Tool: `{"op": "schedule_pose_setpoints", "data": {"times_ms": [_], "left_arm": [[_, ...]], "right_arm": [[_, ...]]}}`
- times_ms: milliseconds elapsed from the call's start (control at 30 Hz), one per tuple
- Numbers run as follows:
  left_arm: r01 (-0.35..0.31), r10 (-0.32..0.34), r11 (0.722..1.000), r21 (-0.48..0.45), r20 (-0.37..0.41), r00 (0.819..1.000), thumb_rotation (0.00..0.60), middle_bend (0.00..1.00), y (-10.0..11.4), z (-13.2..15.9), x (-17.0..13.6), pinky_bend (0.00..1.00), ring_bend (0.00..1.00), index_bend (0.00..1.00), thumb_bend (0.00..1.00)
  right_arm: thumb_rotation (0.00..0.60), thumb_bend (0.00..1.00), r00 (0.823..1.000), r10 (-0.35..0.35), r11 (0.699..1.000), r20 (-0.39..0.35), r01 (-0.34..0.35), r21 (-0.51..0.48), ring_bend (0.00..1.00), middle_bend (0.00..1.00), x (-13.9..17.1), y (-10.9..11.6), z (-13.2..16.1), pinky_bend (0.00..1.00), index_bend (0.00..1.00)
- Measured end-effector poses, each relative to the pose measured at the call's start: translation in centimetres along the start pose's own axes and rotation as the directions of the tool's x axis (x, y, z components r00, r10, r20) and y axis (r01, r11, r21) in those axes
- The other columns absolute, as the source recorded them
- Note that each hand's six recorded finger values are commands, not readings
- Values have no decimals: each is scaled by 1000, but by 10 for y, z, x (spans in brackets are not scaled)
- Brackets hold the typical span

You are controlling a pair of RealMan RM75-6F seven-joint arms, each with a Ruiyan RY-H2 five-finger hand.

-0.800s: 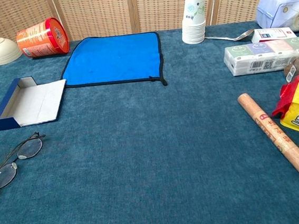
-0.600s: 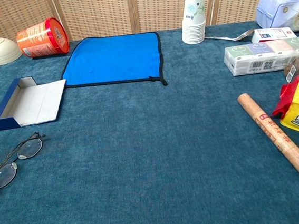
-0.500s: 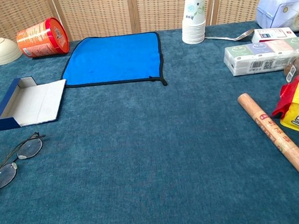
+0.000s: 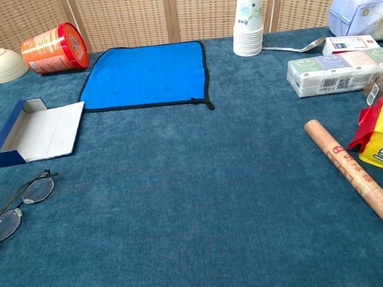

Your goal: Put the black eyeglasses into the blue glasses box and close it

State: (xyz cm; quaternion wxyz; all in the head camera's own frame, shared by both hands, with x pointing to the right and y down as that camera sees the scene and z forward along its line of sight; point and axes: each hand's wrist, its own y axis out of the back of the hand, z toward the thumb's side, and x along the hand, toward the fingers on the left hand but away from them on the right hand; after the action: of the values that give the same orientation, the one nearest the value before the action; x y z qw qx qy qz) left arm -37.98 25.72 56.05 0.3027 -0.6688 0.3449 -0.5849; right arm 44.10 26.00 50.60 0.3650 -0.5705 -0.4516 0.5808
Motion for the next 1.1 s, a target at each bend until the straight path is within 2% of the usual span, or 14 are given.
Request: {"op": "schedule_pose_setpoints", "data": {"times_ms": [100, 200, 333, 467, 667, 933, 1100], "left_arm": [[72, -71, 995, -71, 21, 997, 493, 131, -1, 4, 9, 46, 71, 80, 98], [118, -116, 987, -109, 24, 993, 495, 131, 0, 3, 19, 46, 70, 80, 97], [149, -149, 980, -131, 11, 989, 492, 130, 1, -1, 34, 54, 70, 79, 97], [186, -190, 963, -196, -1, 982, 488, 128, -1, -5, 50, 67, 70, 71, 96], [238, -255, 921, -308, -14, 967, 488, 127, -1, -14, 74, 114, 70, 49, 94], [265, -314, 843, -467, -28, 949, 482, 127, 7, -30, 101, 136, 69, 44, 95], [261, -329, 826, -499, -51, 943, 475, 128, 12, -44, 119, 136, 69, 38, 95]], "right_arm": [[342, 447, 1000, 2, 1000, 8, -2, 0, 151, 289, 0, -1, -2, 180, 183], [342, 448, 1000, 4, 1000, 20, -4, 0, 151, 289, 0, -1, -5, 180, 182], [340, 447, 999, 0, 1000, 37, 0, 3, 151, 289, 2, 0, -10, 180, 180], [343, 448, 999, -10, 1000, 43, 9, 4, 151, 289, 3, 3, -13, 180, 178], [342, 447, 999, -17, 1000, 44, 17, 3, 151, 289, 4, 4, -14, 180, 177], [341, 449, 998, -23, 1000, 51, 23, 2, 151, 289, 6, 5, -16, 180, 176], [341, 449, 998, -26, 1000, 51, 26, 1, 152, 289, 7, 6, -16, 180, 174]]}}
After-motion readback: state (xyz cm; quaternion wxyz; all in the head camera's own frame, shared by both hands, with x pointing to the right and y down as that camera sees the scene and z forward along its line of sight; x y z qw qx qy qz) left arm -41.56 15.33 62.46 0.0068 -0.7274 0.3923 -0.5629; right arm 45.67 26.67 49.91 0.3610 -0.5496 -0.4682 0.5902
